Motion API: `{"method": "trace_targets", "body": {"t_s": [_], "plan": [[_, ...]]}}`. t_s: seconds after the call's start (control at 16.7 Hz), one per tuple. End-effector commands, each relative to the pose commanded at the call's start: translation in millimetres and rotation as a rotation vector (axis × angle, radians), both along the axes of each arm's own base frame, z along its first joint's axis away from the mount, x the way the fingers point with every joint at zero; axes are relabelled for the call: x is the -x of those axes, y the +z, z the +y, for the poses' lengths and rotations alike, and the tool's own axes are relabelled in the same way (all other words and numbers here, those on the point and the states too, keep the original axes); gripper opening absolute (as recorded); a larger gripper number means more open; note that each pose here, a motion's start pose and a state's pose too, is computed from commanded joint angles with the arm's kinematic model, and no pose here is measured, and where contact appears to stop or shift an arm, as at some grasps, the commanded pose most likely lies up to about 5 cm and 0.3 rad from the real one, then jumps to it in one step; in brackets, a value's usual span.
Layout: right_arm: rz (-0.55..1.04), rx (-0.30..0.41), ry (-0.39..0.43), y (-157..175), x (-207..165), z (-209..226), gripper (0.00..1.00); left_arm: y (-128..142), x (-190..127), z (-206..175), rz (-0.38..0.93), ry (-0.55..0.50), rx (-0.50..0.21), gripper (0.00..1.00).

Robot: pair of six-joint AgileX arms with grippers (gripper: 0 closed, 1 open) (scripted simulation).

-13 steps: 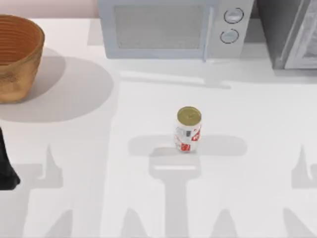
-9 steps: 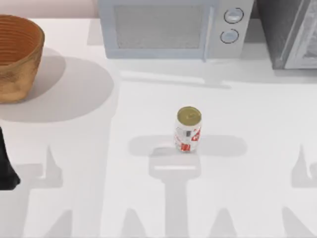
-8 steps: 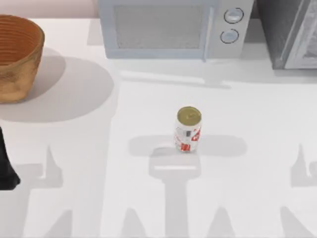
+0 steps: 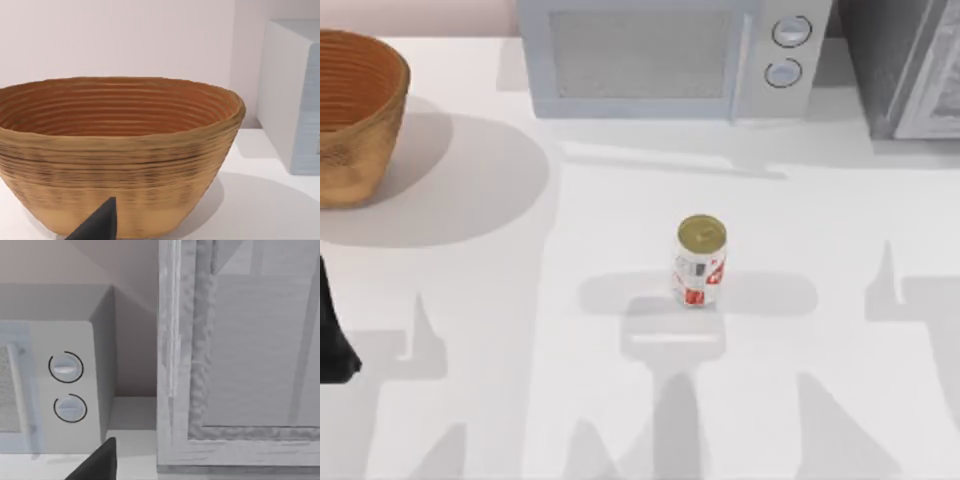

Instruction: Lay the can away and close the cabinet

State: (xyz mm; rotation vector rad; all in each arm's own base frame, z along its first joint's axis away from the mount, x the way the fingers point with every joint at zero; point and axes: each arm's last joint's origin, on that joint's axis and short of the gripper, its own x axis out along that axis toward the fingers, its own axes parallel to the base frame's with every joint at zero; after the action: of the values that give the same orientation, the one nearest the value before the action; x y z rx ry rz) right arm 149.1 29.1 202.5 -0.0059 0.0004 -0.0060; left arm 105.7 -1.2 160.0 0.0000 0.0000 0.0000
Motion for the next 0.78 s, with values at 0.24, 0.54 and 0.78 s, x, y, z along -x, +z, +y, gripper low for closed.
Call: {"method": "trace_targets", "body": {"t_s": [0.24, 0.54, 0.78], "plan": [[-0.003, 0.002, -0.002, 7.4, -39.9, 40.1, 1.00, 0.0, 0.0, 0.0, 0.000, 0.000, 0.000, 1.00], [-0.007, 0.002, -0.002, -21.7, -80.2, 118.7, 1.00, 0.0, 0.0, 0.0, 0.000, 0.000, 0.000, 1.00], [-0.008, -0.001, -0.002, -74.4, -84.1, 183.5, 1.00, 0.0, 0.0, 0.0, 0.000, 0.000, 0.000, 1.00]]}}
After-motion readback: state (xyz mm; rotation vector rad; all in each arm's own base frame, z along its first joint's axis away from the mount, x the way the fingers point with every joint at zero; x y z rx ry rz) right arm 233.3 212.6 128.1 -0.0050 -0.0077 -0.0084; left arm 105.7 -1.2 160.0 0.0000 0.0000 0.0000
